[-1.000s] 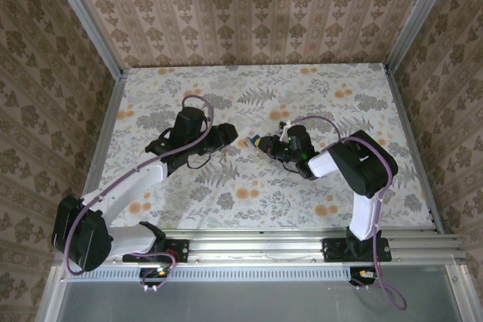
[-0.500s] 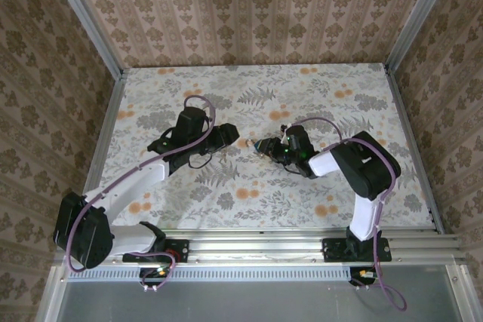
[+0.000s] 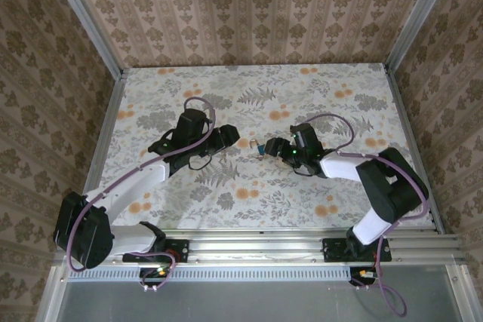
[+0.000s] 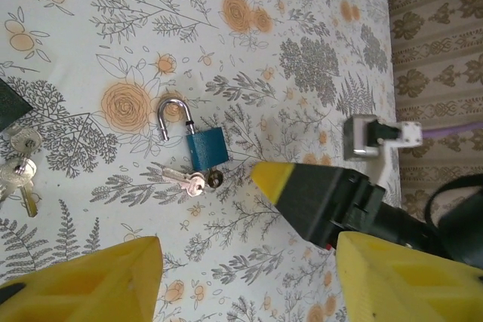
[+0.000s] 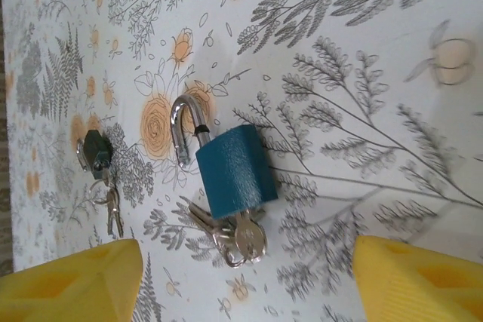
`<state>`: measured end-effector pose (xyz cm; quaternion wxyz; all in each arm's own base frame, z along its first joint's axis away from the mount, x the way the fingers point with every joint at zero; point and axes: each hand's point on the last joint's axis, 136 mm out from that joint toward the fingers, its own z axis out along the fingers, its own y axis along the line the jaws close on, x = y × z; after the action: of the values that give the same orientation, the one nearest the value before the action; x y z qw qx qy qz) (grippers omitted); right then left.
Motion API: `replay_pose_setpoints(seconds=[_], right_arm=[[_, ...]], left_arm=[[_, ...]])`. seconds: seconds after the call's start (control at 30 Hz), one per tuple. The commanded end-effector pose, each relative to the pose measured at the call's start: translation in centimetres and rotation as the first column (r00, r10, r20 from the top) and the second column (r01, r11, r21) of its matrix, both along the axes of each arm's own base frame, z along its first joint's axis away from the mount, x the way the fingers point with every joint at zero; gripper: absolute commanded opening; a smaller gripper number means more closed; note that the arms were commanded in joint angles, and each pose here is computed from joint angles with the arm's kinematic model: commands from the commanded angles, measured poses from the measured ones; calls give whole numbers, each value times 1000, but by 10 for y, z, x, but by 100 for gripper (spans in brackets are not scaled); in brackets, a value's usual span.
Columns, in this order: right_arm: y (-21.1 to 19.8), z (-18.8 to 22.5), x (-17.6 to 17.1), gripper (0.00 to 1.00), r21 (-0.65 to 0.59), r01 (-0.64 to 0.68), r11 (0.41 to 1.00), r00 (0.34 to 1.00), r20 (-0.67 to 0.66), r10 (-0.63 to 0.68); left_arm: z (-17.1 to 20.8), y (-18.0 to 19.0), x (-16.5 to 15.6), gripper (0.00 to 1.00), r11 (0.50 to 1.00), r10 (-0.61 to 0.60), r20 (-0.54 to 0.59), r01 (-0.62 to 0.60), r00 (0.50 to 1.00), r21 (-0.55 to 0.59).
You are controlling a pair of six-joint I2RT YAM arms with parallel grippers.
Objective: Unlock with the key
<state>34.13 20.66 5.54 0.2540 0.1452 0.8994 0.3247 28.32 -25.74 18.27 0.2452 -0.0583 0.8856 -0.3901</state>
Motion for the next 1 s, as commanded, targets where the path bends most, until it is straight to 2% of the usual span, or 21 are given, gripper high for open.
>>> replay_pose_setpoints(seconds=[0.0, 0.07, 0.3, 0.5, 0.57, 0.7, 0.83, 0.97], right_arm=[[-27, -5, -19, 100, -146, 6, 989, 1000, -24, -9], [-34, 4, -23, 100, -176, 8, 984, 1000, -10, -9], [-58, 35, -33, 100, -298, 14, 954, 998, 55, 3], [-86, 59, -30, 100, -437, 77, 896, 994, 107, -33], [-99, 67, -27, 100, -495, 121, 860, 990, 127, -66], [-127, 84, -16, 100, -593, 233, 771, 969, 210, -132], [-149, 106, 1, 100, -649, 352, 674, 928, 336, -161], [-168, 123, 18, 100, -668, 485, 564, 859, 486, -163]], left_arm=[[-6, 13, -2, 69, 999, 32, -5, -32, 999, 40], [-11, 22, -2, 93, 996, 51, -13, -50, 999, 68], [-31, 72, -2, 100, 968, 157, -42, -145, 987, 206], [-41, 137, 5, 100, 886, 290, -36, -254, 956, 389], [-41, 163, 9, 100, 819, 345, -11, -295, 939, 491], [-37, 202, 20, 100, 673, 370, 98, -339, 924, 658], [-32, 226, 38, 100, 586, 334, 184, -357, 924, 728], [-35, 258, 57, 100, 497, 342, 267, -415, 901, 762]])
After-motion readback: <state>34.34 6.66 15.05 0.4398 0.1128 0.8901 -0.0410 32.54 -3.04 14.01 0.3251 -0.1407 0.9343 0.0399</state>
